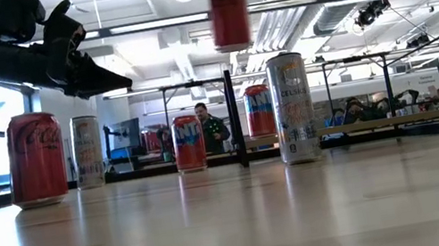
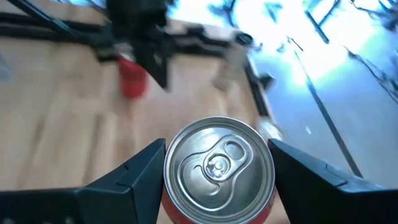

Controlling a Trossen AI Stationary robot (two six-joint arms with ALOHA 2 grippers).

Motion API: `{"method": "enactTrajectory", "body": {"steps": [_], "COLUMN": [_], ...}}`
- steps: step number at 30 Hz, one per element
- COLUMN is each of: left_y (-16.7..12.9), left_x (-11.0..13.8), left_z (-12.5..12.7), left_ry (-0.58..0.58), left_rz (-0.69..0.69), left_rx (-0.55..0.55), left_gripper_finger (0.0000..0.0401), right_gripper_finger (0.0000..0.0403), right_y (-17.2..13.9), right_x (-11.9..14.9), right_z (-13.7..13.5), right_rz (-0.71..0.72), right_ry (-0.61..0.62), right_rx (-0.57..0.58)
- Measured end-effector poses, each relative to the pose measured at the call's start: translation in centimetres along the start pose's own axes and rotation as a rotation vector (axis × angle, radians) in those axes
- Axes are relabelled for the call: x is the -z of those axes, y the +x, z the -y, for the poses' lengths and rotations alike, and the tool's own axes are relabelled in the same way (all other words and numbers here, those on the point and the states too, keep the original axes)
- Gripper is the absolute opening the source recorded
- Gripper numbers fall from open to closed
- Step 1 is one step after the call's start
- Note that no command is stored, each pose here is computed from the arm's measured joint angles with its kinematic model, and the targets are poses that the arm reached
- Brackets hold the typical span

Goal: Place canned beverage on shelf
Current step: Put the right red black soda can on the shelf

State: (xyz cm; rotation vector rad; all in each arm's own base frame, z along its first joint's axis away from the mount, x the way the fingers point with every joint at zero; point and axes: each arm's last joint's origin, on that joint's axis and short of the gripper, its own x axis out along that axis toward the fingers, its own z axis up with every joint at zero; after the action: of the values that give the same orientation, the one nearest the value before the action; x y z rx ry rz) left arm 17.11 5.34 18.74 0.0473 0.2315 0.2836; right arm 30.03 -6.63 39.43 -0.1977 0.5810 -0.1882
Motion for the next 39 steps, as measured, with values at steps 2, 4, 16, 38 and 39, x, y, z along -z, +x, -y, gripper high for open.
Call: {"method": "enactTrajectory", "body": {"steps": [2, 4, 16, 38, 39], "left_y": [0.0, 0.0, 0.0, 0.0, 0.0], "left_x": [0.0, 0.0, 0.2, -0.4, -0.4], "left_z": [0.0, 0.0, 0.0, 0.0, 0.0], "left_ry": [0.0, 0.0, 0.0, 0.026, 0.026], "left_rz": [0.0, 0.0, -0.016, 0.046, 0.046], "left_rx": [0.0, 0.0, 0.002, -0.004, -0.004], "left_gripper_finger": [0.0, 0.0, 0.0, 0.0, 0.0], "right_gripper_finger": [0.024, 0.024, 0.024, 0.024, 0.024], "right_y": [-1.5, -2.5, 0.3, 2.7, 2.9], "right_x": [0.7, 1.7, 9.1, 17.9, 18.1], "right_z": [1.7, 3.5, 11.7, 16.2, 16.2], "right_rz": [-0.035, -0.089, -0.236, -0.197, -0.202], "right_ry": [0.015, 0.043, 0.114, 0.241, 0.243], "right_rx": [0.058, 0.105, 0.064, 0.018, 0.016]}}
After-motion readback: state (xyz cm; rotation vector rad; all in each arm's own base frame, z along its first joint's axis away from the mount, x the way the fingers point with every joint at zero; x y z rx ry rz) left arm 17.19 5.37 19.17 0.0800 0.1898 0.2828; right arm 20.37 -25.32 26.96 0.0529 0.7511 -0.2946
